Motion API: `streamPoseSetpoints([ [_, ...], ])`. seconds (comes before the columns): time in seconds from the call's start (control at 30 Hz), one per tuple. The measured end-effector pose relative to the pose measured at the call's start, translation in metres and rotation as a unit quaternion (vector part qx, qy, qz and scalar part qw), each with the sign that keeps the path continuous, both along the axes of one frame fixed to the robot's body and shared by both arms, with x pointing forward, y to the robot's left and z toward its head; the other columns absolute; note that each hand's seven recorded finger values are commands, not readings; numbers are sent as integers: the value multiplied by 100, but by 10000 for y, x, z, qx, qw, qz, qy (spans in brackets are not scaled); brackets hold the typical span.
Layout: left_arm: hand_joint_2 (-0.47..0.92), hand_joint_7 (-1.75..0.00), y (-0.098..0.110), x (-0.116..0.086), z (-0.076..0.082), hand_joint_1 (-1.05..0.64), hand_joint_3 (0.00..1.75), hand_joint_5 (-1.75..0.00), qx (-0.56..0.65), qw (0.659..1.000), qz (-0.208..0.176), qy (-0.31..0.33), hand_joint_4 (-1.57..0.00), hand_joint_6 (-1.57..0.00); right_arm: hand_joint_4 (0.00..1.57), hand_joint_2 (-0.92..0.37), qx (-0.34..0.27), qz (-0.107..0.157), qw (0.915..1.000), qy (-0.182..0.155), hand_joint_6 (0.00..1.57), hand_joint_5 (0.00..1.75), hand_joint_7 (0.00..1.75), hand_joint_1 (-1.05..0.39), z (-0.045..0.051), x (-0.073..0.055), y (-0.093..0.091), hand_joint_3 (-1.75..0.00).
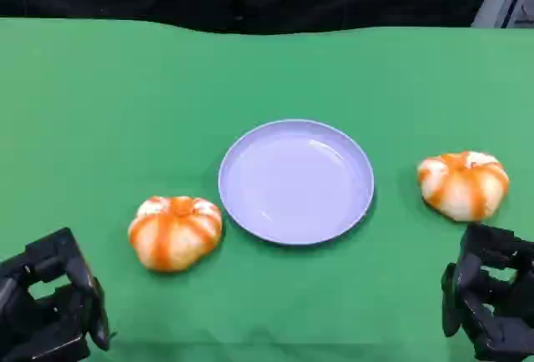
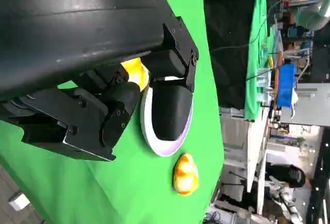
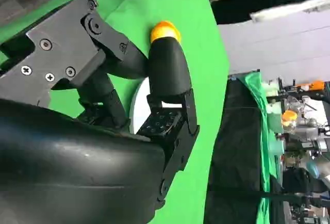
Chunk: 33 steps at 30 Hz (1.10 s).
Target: Grasp the bread from the table and place it into the plate.
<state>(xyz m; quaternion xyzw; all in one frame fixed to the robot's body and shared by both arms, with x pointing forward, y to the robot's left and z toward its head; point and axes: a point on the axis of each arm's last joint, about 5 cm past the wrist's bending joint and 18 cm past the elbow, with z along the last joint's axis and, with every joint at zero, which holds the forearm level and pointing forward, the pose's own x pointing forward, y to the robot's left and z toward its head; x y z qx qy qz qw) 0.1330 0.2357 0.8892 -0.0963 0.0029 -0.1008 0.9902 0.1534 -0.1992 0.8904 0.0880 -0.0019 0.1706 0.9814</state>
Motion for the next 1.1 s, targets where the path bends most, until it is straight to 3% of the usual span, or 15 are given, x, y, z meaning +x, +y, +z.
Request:
streamPoseSetpoints([
  [0.53, 73, -175, 2, -1, -25, 22, 123, -175, 113, 9999, -77, -38, -90, -69, 90, -41, 23, -25, 10000, -2, 86, 170, 145, -14, -19, -34, -4, -131],
  [0.6, 64, -164, 2, -2, -25, 21, 124, -174, 144, 9999, -70, -61, -79, -66, 89, -42, 21, -32, 10000, 7, 85, 171, 147, -14, -21, -37, -4, -128],
  [0.67, 52, -103, -2, -7, -26, 6, 111, -115, 281, 9992, 12, -296, -64, -67, 89, -43, 11, -46, 10000, 20, 85, 171, 148, -14, -24, -41, -3, -126],
  [0.7, 52, -89, -25, -13, -37, 3, 107, -104, 329, 9978, 120, -570, -63, -69, 89, -43, 8, -49, 10000, 23, 85, 170, 148, -14, -26, -41, 1, -126],
  [0.77, 51, -78, -80, -24, -54, 1, 105, -96, 503, 9920, 296, -1117, -62, -71, 90, -44, 3, -51, 10000, 30, 85, 170, 148, -14, -27, -39, 10, -125],
  [0.8, 73, -48, -105, -29, -64, -35, 63, -68, 612, 9880, 368, -1372, -34, -56, 90, -44, -1, -66, 10000, 34, 85, 170, 148, -14, -27, -39, 10, -125],
  [0.87, 88, -18, -139, -33, -21, -62, 33, -42, 1350, 9758, 399, -1672, -17, -51, 90, -43, -1, -73, 10000, 30, 86, 171, 148, -14, -26, -36, 11, -125],
  [0.97, 92, -8, -203, -18, 112, -77, 20, -33, 2645, 9405, 247, -2118, -12, -51, 90, -43, 5, -58, 10000, 22, 85, 171, 147, -15, -27, -21, 14, -126],
  [1.1, 92, -2, -309, 78, 293, -91, 17, -27, 4198, 8708, 42, -2559, -6, -46, 90, -42, 15, -42, 10000, 74, 86, 171, 147, -15, -50, -13, 12, -126],
])
